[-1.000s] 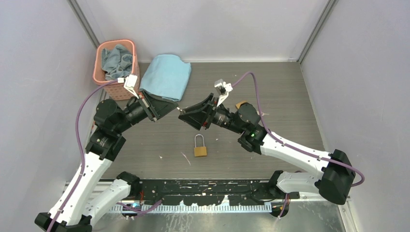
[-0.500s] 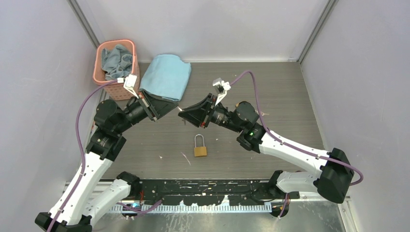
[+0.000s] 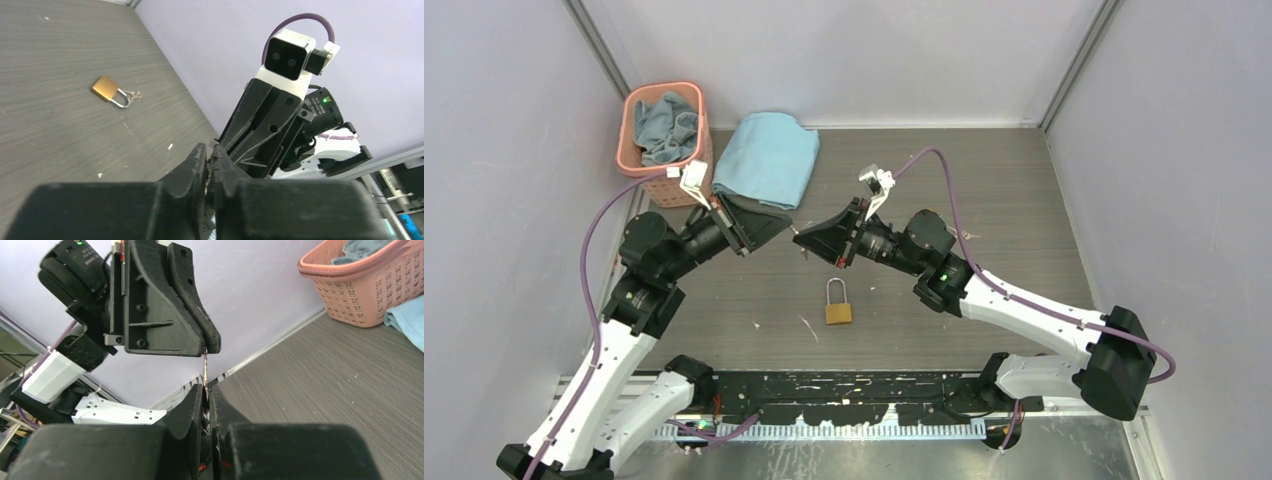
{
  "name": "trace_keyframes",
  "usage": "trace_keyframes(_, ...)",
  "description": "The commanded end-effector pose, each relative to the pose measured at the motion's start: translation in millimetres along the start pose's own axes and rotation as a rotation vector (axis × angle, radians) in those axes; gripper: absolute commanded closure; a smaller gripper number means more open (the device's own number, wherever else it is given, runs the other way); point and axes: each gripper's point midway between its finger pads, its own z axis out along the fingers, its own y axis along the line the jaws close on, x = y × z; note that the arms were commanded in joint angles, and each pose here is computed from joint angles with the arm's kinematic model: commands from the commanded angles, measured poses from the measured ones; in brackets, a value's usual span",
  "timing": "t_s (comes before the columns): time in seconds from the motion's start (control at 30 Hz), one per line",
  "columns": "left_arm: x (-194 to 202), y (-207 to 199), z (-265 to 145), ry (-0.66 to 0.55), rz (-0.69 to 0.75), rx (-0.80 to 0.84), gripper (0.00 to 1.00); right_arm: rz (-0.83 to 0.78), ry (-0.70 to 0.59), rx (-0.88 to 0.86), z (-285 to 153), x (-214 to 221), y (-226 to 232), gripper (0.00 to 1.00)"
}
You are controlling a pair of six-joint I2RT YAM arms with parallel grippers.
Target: Unlock with the key
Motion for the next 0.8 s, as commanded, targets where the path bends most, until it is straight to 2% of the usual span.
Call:
trace_keyframes(0.0,2.9,-4.2,-10.4,-0.005,0.078,0.010,0.74,-0.057,-0.052,-0.011,-6.8,-24.6,14.5,0.99)
trace_keyframes(0.1,15.6,3.2,-17.8,0.037,0.098,-0.016,0.45,-0.063,-0.017,0.010,-17.6,-14.7,11.2,0.99)
trace_keyframes(0.13,20.1,5.5,-20.8,0.051,0.104,-0.023,0.39,-0.063,-0.003,0.016,-21.1,-10.3,9.6,0.99)
trace_keyframes(0.2,26.0,8.6,-24.2,0.071,0.116,-0.030,0.34,-0.064,0.023,0.023,-28.2,-2.3,7.8,0.99)
trace_keyframes(0.5,58.4,-6.6,-36.4,0.239,0.145,0.100,0.33,-0.056,0.172,0.003,-57.8,32.0,12.6,0.99)
trace_keyframes(0.77,70.9,-20.5,-42.3,0.321,0.140,0.202,0.33,-0.025,0.258,-0.089,-76.4,48.1,32.6,0.99)
